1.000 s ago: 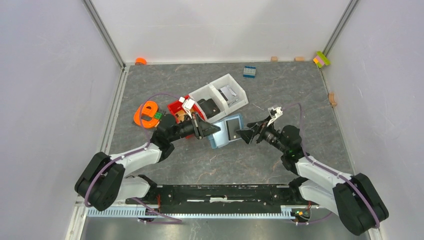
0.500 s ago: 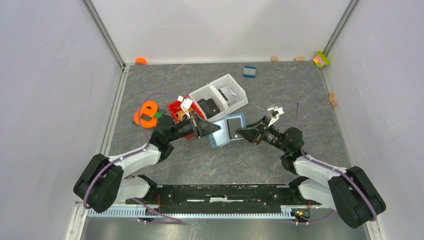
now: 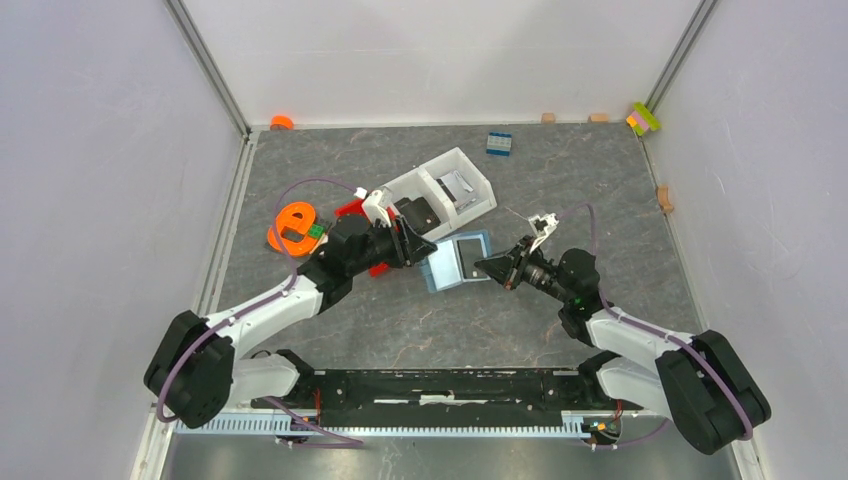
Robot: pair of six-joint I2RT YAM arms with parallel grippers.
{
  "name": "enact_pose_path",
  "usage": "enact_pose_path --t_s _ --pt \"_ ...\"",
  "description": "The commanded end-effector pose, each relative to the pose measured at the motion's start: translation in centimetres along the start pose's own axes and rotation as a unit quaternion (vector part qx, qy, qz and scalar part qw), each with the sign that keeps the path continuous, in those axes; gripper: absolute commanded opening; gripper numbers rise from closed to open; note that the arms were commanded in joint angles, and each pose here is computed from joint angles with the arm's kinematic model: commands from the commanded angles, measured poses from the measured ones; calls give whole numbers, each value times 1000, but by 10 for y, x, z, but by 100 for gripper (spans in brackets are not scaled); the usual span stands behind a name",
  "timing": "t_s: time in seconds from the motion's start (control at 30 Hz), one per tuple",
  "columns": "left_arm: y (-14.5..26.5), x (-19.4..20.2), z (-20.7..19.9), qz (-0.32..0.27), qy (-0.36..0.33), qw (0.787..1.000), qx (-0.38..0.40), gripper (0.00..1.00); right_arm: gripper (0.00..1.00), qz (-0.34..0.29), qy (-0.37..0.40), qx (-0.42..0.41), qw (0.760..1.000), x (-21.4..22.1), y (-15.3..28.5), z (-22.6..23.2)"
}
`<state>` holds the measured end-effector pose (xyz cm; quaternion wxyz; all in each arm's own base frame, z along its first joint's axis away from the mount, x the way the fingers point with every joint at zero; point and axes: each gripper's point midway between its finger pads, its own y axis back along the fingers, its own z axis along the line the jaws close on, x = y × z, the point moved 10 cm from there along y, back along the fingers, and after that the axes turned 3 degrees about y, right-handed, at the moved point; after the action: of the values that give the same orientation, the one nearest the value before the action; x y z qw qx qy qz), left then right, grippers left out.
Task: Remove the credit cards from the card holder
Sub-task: Remove the credit card from the card holder.
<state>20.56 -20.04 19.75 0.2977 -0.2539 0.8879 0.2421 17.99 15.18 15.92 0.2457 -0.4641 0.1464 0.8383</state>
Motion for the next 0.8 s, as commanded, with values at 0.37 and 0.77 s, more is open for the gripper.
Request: enact_pose_path --t_s 0.37,0.77 --pt "13 3 -23 -11 -105 994 -22 57 8 27 2 106 994 -3 -9 -21" --pt "-18 20 -30 96 -88 989 76 33 7 17 -5 51 999 -6 -10 -11"
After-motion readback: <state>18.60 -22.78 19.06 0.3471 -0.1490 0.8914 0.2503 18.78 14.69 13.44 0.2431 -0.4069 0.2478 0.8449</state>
